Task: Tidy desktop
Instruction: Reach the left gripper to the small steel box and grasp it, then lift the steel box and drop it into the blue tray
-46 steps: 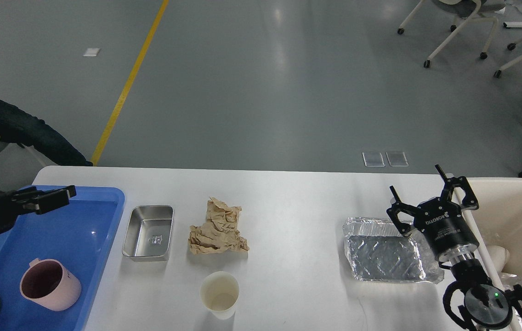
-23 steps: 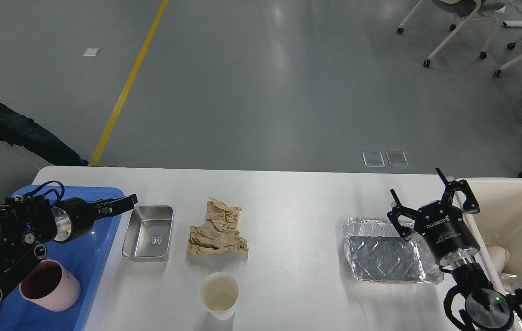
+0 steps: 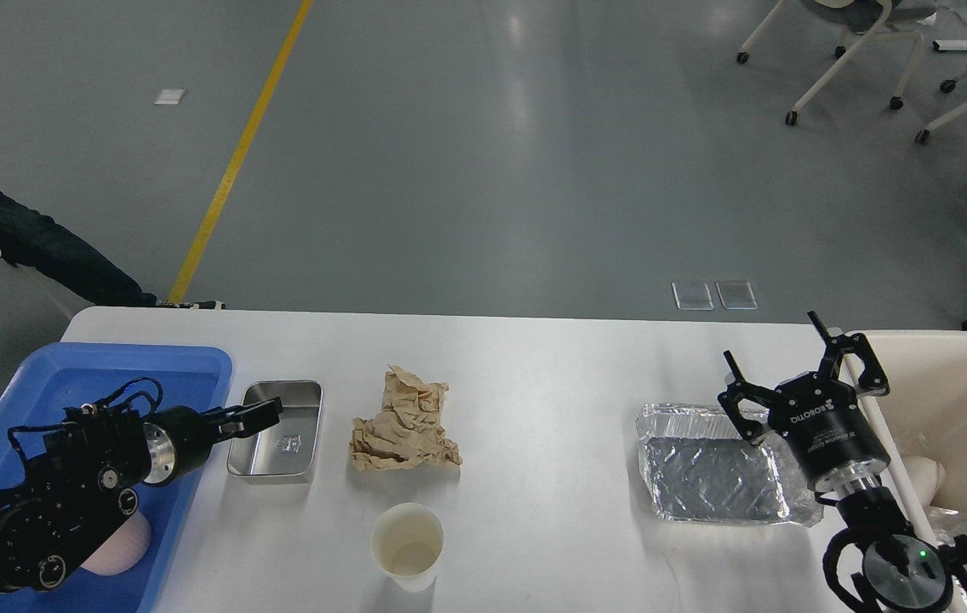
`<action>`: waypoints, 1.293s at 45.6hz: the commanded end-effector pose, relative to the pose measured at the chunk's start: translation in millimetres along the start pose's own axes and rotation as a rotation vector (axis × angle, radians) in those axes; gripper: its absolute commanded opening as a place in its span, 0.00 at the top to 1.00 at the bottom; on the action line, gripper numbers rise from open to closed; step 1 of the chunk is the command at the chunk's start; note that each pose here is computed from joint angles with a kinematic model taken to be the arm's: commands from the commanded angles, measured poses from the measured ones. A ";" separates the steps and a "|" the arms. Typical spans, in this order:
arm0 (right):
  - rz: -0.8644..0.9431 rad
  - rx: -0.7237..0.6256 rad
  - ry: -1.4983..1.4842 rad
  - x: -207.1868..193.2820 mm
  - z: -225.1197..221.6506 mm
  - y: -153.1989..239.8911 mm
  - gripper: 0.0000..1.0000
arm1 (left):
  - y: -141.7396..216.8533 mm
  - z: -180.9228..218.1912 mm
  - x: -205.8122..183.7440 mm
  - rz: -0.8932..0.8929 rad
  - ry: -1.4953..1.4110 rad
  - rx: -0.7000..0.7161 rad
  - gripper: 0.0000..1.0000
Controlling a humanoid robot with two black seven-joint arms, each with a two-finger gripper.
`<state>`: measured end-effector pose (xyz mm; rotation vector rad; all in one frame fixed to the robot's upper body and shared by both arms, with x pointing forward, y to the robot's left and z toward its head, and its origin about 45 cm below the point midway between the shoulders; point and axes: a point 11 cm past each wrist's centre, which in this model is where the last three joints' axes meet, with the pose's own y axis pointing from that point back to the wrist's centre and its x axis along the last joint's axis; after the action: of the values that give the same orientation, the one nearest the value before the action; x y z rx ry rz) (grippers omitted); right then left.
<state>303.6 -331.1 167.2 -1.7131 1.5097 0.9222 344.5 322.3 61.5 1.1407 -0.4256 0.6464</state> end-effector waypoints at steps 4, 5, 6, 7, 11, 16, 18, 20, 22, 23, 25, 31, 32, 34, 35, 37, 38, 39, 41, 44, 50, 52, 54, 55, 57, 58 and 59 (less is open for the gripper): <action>0.000 0.001 0.000 0.2 -0.5 0.1 0.00 | -1.0 -1.1 -11.4 -0.037 -0.035 0.006 0.23; 0.000 0.001 0.000 0.2 -0.5 0.1 0.00 | -0.9 -1.4 -12.1 -0.038 -0.034 0.007 0.27; 0.000 0.001 0.000 0.2 -0.5 0.1 0.00 | -0.9 -2.2 -12.2 -0.039 -0.035 0.010 0.31; 0.000 0.002 -0.001 0.1 -0.1 0.0 0.00 | -0.9 -2.3 -12.6 -0.040 -0.036 0.012 0.35; -0.001 0.002 -0.001 -0.4 -0.3 -0.5 0.00 | -1.2 -3.1 -13.0 -0.041 -0.037 0.017 0.49; 0.001 0.002 0.000 0.2 -0.6 -0.3 0.00 | -1.3 -4.7 -14.5 -0.045 -0.036 0.021 0.70; 0.001 0.002 0.000 0.2 -0.6 -0.3 0.00 | -1.3 -6.1 -13.9 -0.044 -0.035 0.026 0.74; 0.001 0.002 0.000 0.2 -0.6 -0.3 0.00 | -1.3 -7.0 -14.3 -0.044 -0.036 0.028 0.80; 0.001 0.002 0.000 0.2 -0.6 -0.3 0.00 | -1.3 -7.0 -14.7 -0.045 -0.037 0.028 0.87; 0.001 0.003 0.000 0.2 -0.8 -0.3 0.00 | -1.4 -6.8 -15.5 -0.048 -0.038 0.023 0.92; 0.002 0.001 0.000 0.7 -0.5 -0.2 0.00 | -1.0 -7.6 -16.9 -0.052 -0.039 0.021 1.00; 0.002 0.003 0.000 0.7 -0.7 -0.2 0.00 | -0.1 -9.2 -17.1 -0.054 -0.041 0.018 1.00; 0.002 0.003 0.000 0.7 -0.7 -0.2 0.00 | -0.1 -9.0 -17.1 -0.054 -0.041 0.017 1.00; 0.004 0.003 0.000 0.9 -0.7 -0.2 0.00 | -0.2 -8.6 -16.4 -0.053 -0.041 0.016 1.00; 0.002 0.003 0.000 0.7 -0.7 -0.2 0.00 | -0.2 -8.6 -16.3 -0.053 -0.039 0.016 1.00; 0.004 0.003 0.000 0.9 -0.7 -0.2 0.00 | -0.6 -7.1 -16.0 -0.053 -0.038 0.012 1.00; 0.004 0.003 0.000 0.9 -0.7 -0.2 0.00 | -1.1 -5.9 -15.6 -0.052 -0.037 0.008 1.00; 0.004 0.003 0.000 0.9 -0.7 -0.2 0.00 | -1.5 -4.0 -15.9 -0.054 -0.037 0.002 1.00; 0.004 0.003 0.000 0.9 -0.7 -0.2 0.00 | -1.7 0.5 -14.5 -0.055 -0.038 -0.017 1.00; 0.002 0.004 -0.001 0.4 -0.4 -0.7 0.00 | -0.8 3.4 -9.7 -0.053 -0.042 -0.034 1.00; 0.001 0.004 -0.001 -0.1 -0.6 -1.2 0.00 | 10.4 15.1 24.0 -0.035 -0.069 -0.074 1.00; 0.001 0.004 -0.001 -0.1 -0.6 -1.2 0.00 | 19.7 13.1 37.5 -0.040 -0.071 -0.077 1.00; -0.001 0.005 -0.002 -0.6 -0.4 -1.7 0.00 | 31.1 15.4 61.3 -0.025 -0.063 -0.092 1.00; 0.000 0.003 -0.004 -0.4 0.7 -1.3 0.00 | 36.0 17.5 73.4 -0.012 -0.060 -0.100 1.00; 0.000 0.003 -0.006 -0.4 1.2 -1.4 0.00 | 45.3 22.2 95.3 0.015 -0.054 -0.116 1.00; 0.000 0.002 -0.007 -0.5 1.8 -1.4 0.00 | 49.7 22.5 104.8 0.028 -0.050 -0.119 1.00; 0.000 0.003 -0.007 -0.6 2.1 -1.4 0.00 | 55.2 20.8 114.4 0.041 -0.047 -0.116 1.00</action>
<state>304.9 -330.8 167.5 -1.7080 1.5089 0.9208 372.1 331.6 128.6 1.0753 -0.4933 0.5733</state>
